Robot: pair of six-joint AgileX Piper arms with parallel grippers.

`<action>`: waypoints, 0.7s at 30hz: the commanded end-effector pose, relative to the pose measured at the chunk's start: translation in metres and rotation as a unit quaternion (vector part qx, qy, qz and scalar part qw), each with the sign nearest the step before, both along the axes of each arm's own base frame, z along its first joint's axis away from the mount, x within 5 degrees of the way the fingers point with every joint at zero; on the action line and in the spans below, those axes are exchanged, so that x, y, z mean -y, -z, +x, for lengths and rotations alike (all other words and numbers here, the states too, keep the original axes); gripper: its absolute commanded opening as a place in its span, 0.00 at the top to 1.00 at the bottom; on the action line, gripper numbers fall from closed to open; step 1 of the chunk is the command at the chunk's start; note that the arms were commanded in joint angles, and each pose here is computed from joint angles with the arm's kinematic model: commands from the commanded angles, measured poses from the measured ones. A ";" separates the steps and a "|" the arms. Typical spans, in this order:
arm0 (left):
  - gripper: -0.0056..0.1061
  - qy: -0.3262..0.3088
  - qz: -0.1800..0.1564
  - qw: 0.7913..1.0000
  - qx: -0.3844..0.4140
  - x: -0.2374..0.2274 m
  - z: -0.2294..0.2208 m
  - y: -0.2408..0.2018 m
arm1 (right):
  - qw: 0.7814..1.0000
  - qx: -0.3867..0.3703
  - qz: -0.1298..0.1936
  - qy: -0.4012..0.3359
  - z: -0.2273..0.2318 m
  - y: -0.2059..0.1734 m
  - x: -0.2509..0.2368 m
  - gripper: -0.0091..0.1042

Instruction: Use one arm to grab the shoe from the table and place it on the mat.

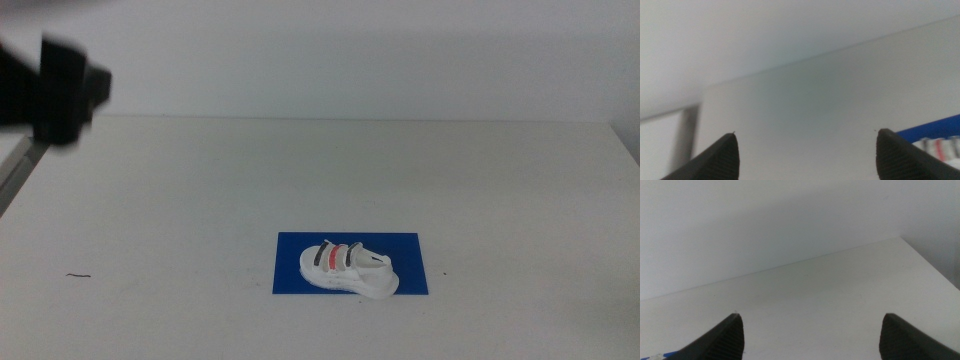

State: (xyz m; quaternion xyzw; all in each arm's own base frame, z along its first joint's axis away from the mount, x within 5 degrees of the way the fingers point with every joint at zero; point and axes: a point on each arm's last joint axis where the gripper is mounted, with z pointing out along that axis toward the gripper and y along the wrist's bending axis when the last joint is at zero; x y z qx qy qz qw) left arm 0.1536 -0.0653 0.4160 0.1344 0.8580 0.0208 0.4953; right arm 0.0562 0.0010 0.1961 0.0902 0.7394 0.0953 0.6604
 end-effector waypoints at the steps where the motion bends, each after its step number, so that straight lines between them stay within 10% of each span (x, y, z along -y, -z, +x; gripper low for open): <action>1: 0.11 0.071 -0.044 0.994 0.073 -0.005 -0.016 0.019 | 1.000 0.006 -0.006 -0.001 0.000 0.000 0.000 0.22; 5: 0.11 0.113 -0.076 0.978 0.161 -0.020 -0.041 0.078 | 1.000 0.006 -0.006 -0.001 0.000 0.000 0.000 0.22; 10: 0.11 0.019 -0.134 0.954 0.266 -0.047 -0.064 0.146 | 1.000 0.006 -0.006 -0.001 0.000 0.000 0.000 0.22; 21: 0.11 -0.014 -0.135 0.948 0.289 -0.058 -0.094 0.201 | 1.000 0.006 -0.006 -0.001 0.000 0.000 0.000 0.22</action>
